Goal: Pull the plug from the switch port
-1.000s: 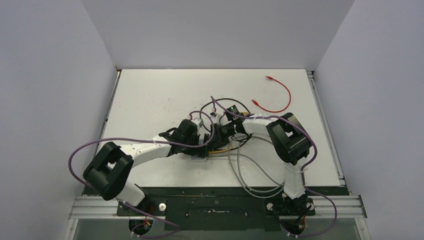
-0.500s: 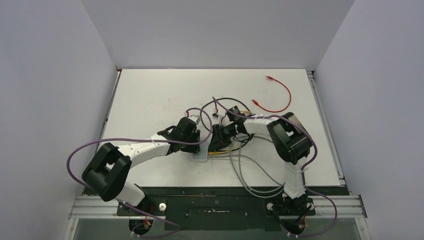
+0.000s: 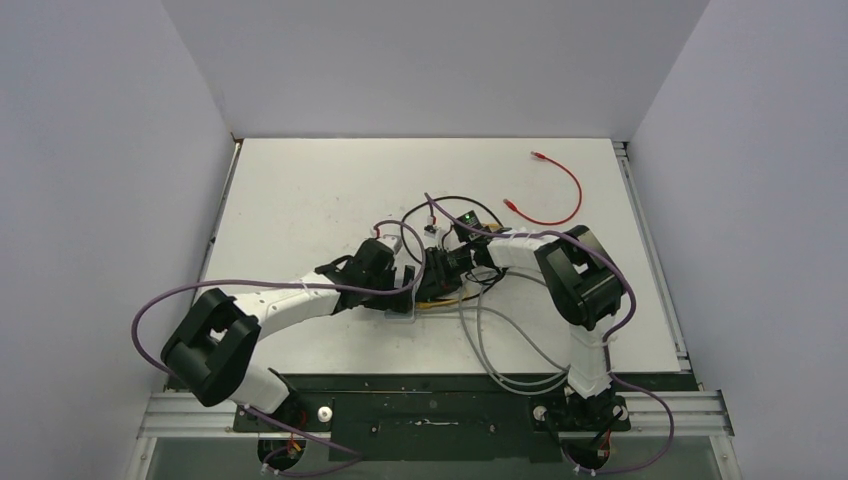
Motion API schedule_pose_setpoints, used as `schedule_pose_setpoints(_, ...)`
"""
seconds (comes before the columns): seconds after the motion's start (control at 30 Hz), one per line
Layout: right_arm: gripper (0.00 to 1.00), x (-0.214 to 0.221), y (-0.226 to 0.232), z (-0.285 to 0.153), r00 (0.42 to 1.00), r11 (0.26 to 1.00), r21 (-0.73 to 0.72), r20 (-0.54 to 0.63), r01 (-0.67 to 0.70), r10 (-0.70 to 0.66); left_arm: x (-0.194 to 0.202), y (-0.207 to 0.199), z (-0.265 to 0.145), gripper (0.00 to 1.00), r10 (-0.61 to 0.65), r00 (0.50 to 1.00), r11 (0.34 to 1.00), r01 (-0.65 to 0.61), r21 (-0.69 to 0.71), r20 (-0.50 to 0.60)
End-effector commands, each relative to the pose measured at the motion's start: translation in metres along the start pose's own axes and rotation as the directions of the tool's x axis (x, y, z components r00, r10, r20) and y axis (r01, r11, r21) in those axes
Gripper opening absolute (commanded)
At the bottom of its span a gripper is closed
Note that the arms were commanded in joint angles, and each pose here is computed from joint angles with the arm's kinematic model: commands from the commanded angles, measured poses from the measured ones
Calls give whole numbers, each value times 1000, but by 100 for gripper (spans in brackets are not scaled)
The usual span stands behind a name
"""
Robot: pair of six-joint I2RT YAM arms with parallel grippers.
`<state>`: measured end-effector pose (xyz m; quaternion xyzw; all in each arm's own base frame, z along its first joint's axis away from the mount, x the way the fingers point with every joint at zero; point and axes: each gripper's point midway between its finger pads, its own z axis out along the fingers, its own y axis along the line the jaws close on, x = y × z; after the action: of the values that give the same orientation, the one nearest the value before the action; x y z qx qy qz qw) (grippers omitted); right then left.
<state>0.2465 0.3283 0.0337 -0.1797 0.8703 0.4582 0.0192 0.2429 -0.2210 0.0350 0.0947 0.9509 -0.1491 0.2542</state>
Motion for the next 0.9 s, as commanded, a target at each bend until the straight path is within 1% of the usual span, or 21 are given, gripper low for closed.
schedule_pose_setpoints(0.0,5,-11,10,-6,997,998,14,55,62,-62,-5,-11,-12,96,15,999,998,-17,57,41)
schedule_pose_setpoints(0.1,5,-13,13,-7,996,998,8,61,63,-63,-3,-11,-17,96,17,998,998,-21,63,55)
schedule_pose_setpoints(0.37,5,-20,31,-14,988,992,-42,105,116,-111,1,-13,-17,96,-12,997,996,5,95,71)
schedule_pose_setpoints(0.43,5,-22,37,-17,985,989,-63,118,131,-123,4,-18,-17,96,-21,998,992,14,122,57)
schedule_pose_setpoints(0.57,5,-24,49,-22,977,981,-88,139,174,-161,-2,-23,-21,96,-57,995,984,43,172,80)
schedule_pose_setpoints(0.7,5,-25,55,-28,971,975,-89,146,205,-191,-17,-26,-35,96,-137,983,957,99,274,123)
schedule_pose_setpoints(0.87,5,-26,71,-38,957,958,-112,152,264,-246,-46,-21,-60,96,-287,941,879,183,440,182)
